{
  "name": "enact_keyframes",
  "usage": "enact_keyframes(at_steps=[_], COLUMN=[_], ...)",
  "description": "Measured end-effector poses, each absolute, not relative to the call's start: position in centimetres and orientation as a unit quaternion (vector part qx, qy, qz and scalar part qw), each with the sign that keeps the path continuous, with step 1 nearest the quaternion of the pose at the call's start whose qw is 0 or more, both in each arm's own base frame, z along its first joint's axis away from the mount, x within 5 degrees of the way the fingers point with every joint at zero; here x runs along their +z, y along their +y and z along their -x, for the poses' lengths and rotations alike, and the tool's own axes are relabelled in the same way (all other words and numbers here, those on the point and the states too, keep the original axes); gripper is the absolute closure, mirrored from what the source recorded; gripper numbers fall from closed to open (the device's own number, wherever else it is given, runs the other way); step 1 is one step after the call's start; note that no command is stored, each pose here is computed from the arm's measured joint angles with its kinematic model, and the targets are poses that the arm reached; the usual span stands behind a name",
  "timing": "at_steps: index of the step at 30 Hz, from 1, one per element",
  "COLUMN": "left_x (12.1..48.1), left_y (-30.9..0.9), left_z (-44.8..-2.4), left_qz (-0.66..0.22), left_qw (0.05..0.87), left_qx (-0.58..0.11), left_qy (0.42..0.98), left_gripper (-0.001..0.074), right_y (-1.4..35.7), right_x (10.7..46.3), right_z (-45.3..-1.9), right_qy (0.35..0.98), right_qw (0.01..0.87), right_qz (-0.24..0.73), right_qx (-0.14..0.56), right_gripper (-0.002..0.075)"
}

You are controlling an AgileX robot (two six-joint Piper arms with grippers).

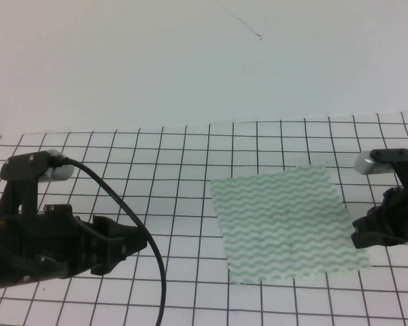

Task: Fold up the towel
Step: 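Fold the patterned cloth into a small square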

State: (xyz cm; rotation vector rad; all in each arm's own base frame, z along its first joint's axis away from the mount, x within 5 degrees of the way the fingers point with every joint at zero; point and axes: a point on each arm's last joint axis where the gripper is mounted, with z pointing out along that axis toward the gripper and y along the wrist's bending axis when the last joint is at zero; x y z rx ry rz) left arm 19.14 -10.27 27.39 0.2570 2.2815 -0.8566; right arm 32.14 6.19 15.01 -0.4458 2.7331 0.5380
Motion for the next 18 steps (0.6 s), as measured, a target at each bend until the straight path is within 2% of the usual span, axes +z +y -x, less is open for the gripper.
enact_keyframes(at_steps=[9,11,15,18], left_x=[27.38,27.38,27.38,27.38], left_y=[-10.32,-10.32,-10.32,-10.32], left_z=[-19.06,-19.06,-19.06,-19.06], left_qz=[-0.101,-0.101,-0.101,-0.101], left_qw=[0.335,0.335,0.335,0.335], left_qx=[-0.331,-0.331,-0.331,-0.331], left_qy=[0.876,0.876,0.876,0.876], left_gripper=[0.0425,0.0425,0.0425,0.0425], right_y=[6.19,6.10,5.96,5.80], right_x=[15.30,15.37,15.33,15.35], right_z=[-31.86,-31.74,-31.86,-32.18], right_qy=[0.955,0.954,0.955,0.955], right_qw=[0.154,0.151,0.156,0.171], right_qz=[0.173,0.184,0.185,0.181], right_qx=[0.187,0.181,0.172,0.160], right_gripper=[0.0720,0.0689,0.0554,0.0495])
